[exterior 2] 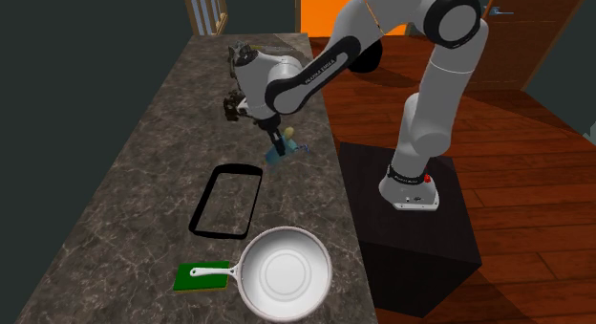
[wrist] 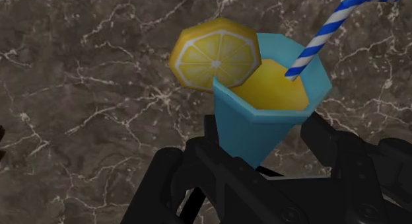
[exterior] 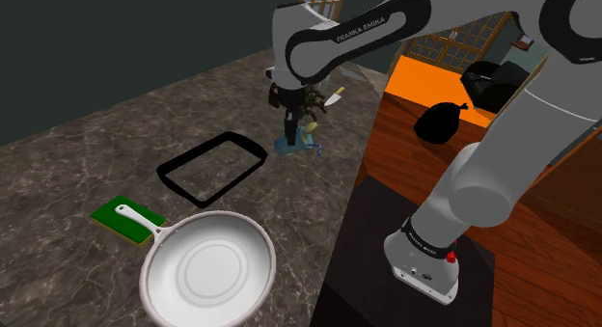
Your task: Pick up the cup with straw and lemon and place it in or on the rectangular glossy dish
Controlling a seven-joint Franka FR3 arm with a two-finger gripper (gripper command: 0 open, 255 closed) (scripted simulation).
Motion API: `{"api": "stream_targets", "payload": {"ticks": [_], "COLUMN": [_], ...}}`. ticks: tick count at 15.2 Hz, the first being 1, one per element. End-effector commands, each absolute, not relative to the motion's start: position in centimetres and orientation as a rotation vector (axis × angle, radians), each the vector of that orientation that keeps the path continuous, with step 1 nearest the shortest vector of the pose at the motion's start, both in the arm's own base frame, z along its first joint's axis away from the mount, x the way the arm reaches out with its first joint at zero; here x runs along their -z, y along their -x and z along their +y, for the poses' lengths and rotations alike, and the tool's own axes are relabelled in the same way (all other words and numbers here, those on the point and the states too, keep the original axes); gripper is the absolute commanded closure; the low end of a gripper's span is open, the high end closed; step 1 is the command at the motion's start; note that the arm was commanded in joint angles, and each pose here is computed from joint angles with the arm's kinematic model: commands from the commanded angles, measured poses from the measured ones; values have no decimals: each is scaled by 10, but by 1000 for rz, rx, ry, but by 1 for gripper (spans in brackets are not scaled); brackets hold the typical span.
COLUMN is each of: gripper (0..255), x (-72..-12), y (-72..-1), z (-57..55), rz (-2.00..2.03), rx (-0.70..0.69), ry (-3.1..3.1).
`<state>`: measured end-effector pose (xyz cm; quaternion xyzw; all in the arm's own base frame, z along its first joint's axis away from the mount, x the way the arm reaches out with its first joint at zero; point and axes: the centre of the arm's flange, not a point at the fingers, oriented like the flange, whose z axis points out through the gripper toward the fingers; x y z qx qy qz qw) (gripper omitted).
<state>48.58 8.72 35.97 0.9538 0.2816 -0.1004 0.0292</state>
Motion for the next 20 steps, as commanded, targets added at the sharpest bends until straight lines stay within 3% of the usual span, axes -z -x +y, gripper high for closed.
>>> {"api": "stream_targets", "payload": {"ticks": [1, 20], "gripper": [255, 255], "x": [-371, -389], "y": [-485, -636], "z": [87, 253], "rz": [869, 869], "rx": [310, 310], "ry": [-2942, -2942]}}
